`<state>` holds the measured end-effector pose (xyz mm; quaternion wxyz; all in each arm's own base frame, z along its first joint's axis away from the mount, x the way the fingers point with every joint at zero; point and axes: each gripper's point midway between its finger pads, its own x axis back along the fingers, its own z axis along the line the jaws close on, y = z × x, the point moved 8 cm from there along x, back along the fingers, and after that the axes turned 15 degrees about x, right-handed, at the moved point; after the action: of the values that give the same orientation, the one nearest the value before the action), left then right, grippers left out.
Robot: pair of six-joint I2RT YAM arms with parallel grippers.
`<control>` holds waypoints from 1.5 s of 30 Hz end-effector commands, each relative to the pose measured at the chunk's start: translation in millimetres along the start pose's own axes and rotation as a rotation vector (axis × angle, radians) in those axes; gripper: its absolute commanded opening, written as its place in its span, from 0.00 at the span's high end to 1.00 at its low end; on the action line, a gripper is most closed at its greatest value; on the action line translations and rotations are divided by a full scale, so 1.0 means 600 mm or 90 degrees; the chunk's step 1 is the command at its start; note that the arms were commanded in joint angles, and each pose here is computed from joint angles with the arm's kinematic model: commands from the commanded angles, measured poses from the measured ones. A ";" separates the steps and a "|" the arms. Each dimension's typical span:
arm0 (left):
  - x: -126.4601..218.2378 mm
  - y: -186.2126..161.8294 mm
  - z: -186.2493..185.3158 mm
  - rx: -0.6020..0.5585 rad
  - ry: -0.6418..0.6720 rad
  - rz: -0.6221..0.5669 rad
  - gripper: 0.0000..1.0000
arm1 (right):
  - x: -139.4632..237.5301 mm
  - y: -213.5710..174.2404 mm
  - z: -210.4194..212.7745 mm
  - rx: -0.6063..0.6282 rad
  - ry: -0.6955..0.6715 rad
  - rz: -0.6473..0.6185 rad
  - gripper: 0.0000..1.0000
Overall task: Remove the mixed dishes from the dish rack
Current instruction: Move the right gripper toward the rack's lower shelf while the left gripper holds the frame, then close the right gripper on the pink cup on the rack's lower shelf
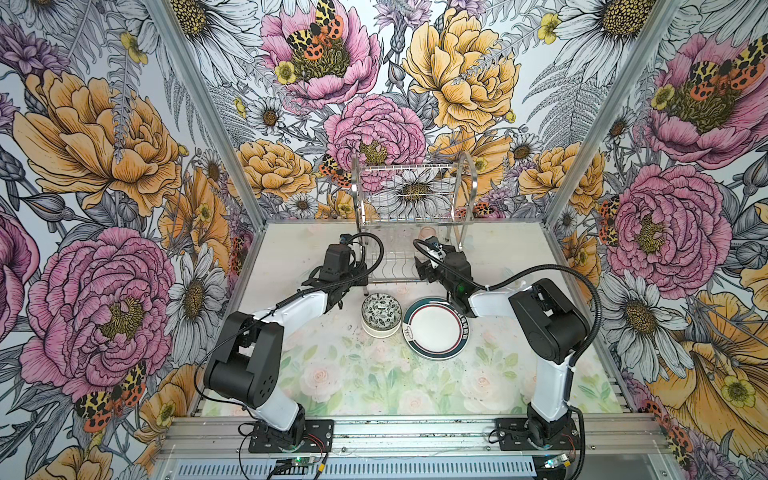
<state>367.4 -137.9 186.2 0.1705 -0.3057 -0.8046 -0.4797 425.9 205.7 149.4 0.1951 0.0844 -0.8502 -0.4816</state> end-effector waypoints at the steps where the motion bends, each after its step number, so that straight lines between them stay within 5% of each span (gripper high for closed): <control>1: 0.013 -0.001 -0.017 0.049 -0.050 0.010 0.92 | -0.016 0.011 -0.019 0.005 -0.032 -0.026 0.08; 30: 0.033 -0.004 -0.001 0.043 -0.023 0.003 0.92 | -0.109 -0.003 -0.069 0.072 0.032 -0.004 0.03; 45: 0.034 -0.001 0.000 0.042 -0.022 0.002 0.92 | -0.102 -0.001 -0.048 0.110 0.115 -0.040 0.26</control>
<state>354.0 -135.1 187.4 0.1726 -0.3155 -0.8041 -0.4733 496.5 202.4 146.4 0.2455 0.1487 -0.8668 -0.4078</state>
